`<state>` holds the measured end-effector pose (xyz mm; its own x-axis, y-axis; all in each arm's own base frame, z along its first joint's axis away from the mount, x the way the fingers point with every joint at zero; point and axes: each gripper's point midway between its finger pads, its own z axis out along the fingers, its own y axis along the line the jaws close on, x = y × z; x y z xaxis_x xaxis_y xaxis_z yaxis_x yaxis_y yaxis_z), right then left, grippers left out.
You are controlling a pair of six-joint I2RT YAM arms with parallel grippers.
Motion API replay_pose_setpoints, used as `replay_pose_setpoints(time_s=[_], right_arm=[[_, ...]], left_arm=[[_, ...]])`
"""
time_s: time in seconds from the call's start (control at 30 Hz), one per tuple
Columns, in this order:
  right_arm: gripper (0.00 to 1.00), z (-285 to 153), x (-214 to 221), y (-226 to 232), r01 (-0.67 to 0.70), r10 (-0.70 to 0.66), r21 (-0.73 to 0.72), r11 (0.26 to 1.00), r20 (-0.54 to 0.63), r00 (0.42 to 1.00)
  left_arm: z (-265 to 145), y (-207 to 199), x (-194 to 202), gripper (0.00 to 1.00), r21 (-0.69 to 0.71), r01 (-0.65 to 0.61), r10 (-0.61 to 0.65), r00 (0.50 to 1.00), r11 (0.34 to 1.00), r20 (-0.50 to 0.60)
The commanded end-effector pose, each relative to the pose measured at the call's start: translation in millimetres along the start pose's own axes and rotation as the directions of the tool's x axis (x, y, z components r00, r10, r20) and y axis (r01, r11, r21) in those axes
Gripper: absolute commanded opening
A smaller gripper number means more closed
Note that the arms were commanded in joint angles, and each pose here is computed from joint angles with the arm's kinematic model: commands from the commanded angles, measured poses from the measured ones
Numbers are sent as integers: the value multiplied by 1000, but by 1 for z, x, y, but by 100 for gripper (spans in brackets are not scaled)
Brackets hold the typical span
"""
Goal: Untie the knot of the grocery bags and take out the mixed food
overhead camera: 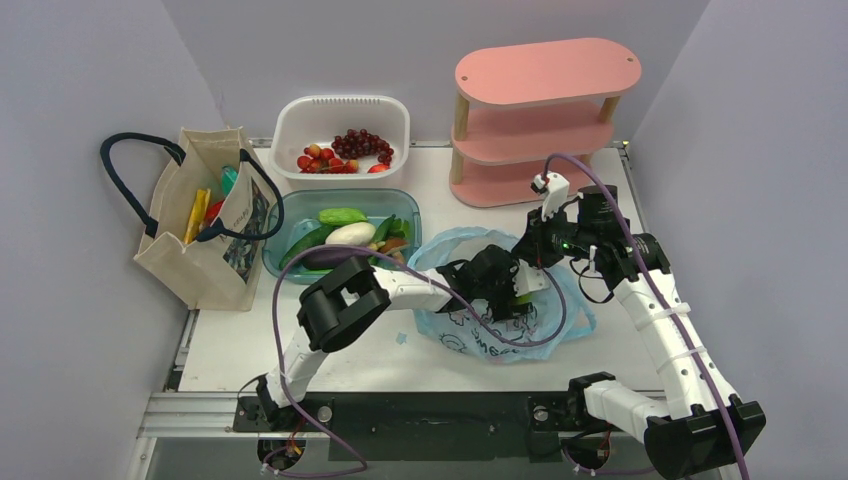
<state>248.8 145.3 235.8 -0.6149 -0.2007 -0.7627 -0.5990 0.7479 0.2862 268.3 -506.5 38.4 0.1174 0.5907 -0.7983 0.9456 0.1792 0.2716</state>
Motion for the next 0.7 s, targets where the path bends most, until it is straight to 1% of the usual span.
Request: replay_pose_setpoints(time_s=[0.0, 0.07, 0.1, 0.13, 0.17, 0.27, 0.37, 0.4, 0.43, 0.47, 0.5, 0.53, 0.57, 0.6, 0.63, 0.67], right_arm=[[0, -5, -16, -1, 20, -20, 5, 1000, 61, 998], [0, -4, -15, -1, 19, -20, 5, 1000, 59, 998], [0, -4, -15, -2, 20, -20, 7, 1000, 59, 998], [0, -4, -15, -2, 18, -18, 7, 1000, 58, 998], [0, -4, -15, -2, 17, -18, 8, 1000, 59, 998], [0, -5, -15, -3, 16, -17, 10, 1000, 60, 998], [0, -5, -15, -3, 16, -17, 13, 1000, 60, 998], [0, -5, -15, -4, 16, -17, 14, 1000, 61, 998], [0, -6, -15, -4, 17, -18, 16, 1000, 62, 998], [0, -6, -15, -4, 17, -18, 15, 1000, 61, 998], [0, -5, -15, -5, 16, -17, 17, 1000, 61, 998], [0, -5, -15, -5, 14, -15, 18, 1000, 60, 998], [0, -6, -15, -5, 14, -15, 19, 1000, 61, 998], [0, -6, -15, -5, 15, -16, 18, 1000, 61, 998], [0, -6, -15, -6, 13, -15, 21, 1000, 60, 998], [0, -6, -15, -7, 13, -14, 26, 1000, 60, 998]], left_arm=[[1, 7, 0, 93, 34, 82, -82, 997, 996, -1], [-2, 7, -4, 85, 55, 82, -83, 996, 995, 19], [-7, 5, -8, 79, 70, 80, -83, 996, 994, 33], [-10, 5, -14, 77, 76, 80, -84, 995, 994, 52], [-18, 1, -21, 71, 98, 75, -82, 994, 992, 74], [-33, -5, -41, 60, 122, 56, -73, 988, 991, 138], [-54, -11, -57, 56, 125, 23, -48, 979, 992, 199], [-63, -11, -68, 56, 119, -2, -26, 973, 993, 228], [-67, -16, -66, 55, 128, -15, -15, 973, 992, 232], [-77, -18, -78, 55, 126, -46, 12, 965, 991, 263], [-81, -23, -76, 55, 134, -60, 23, 964, 989, 264], [-93, -26, -88, 55, 133, -92, 49, 953, 987, 297], [-98, -30, -88, 55, 141, -103, 57, 953, 985, 299], [-111, -32, -101, 55, 144, -124, 70, 940, 982, 333], [-116, -35, -101, 55, 153, -128, 70, 940, 980, 335], [-130, -35, -114, 55, 156, -134, 68, 928, 979, 367]])
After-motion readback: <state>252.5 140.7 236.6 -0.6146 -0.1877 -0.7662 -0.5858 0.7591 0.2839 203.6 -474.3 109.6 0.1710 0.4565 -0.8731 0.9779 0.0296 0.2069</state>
